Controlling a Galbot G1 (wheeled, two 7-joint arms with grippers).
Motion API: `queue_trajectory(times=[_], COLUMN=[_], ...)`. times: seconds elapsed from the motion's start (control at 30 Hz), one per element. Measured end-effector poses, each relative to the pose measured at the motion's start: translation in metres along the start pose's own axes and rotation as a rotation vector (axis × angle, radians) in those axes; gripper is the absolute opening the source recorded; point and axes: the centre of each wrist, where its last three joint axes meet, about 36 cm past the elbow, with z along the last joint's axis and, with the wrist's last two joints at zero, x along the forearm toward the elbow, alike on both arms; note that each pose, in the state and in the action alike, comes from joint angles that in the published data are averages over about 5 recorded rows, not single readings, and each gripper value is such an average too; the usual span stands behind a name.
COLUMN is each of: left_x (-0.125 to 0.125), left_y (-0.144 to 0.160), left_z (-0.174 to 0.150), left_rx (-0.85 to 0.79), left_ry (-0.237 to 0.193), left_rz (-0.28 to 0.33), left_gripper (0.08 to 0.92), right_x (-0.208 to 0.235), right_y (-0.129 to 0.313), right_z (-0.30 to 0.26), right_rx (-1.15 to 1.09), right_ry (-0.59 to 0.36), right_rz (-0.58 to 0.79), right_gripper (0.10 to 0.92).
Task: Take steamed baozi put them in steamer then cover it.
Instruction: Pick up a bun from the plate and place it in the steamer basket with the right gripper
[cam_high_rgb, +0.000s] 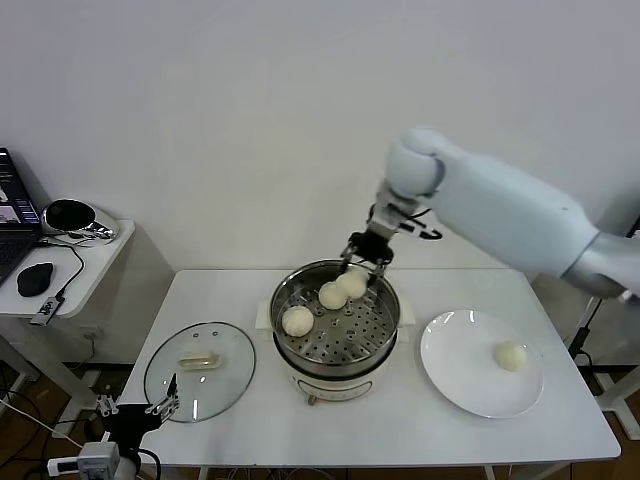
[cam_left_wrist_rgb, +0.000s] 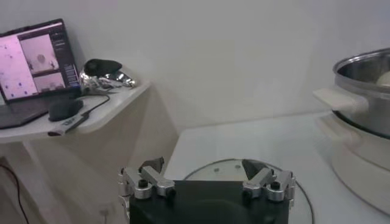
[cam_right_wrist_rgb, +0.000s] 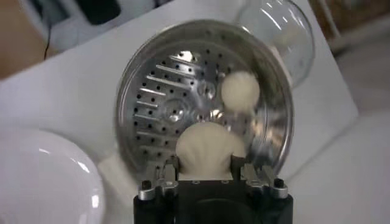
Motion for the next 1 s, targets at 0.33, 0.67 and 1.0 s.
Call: queue_trajectory(times=[0.33, 0.67, 1.0], left_x=[0.003, 0.002, 0.0], left_y=[0.001, 0.0, 0.0], left_z=[-0.003, -0.004, -0.002], left_rx=[-0.002, 0.003, 0.003], left_ry=[-0.008, -0.011, -0.006], left_rz=[-0.001, -0.003, 0.0], left_gripper=[0.823, 0.823, 0.823], right_x=[-0.04, -0.07, -0.096], right_y=[-0.027, -0.029, -0.023], right_z=[-0.037, -0.05, -0.058], right_rx=[0.264, 0.376, 0.407], right_ry=[-0.01, -0.019, -0.055], right_rz=[-0.063, -0.118, -0.144], right_gripper=[0.526, 0.526, 0.526])
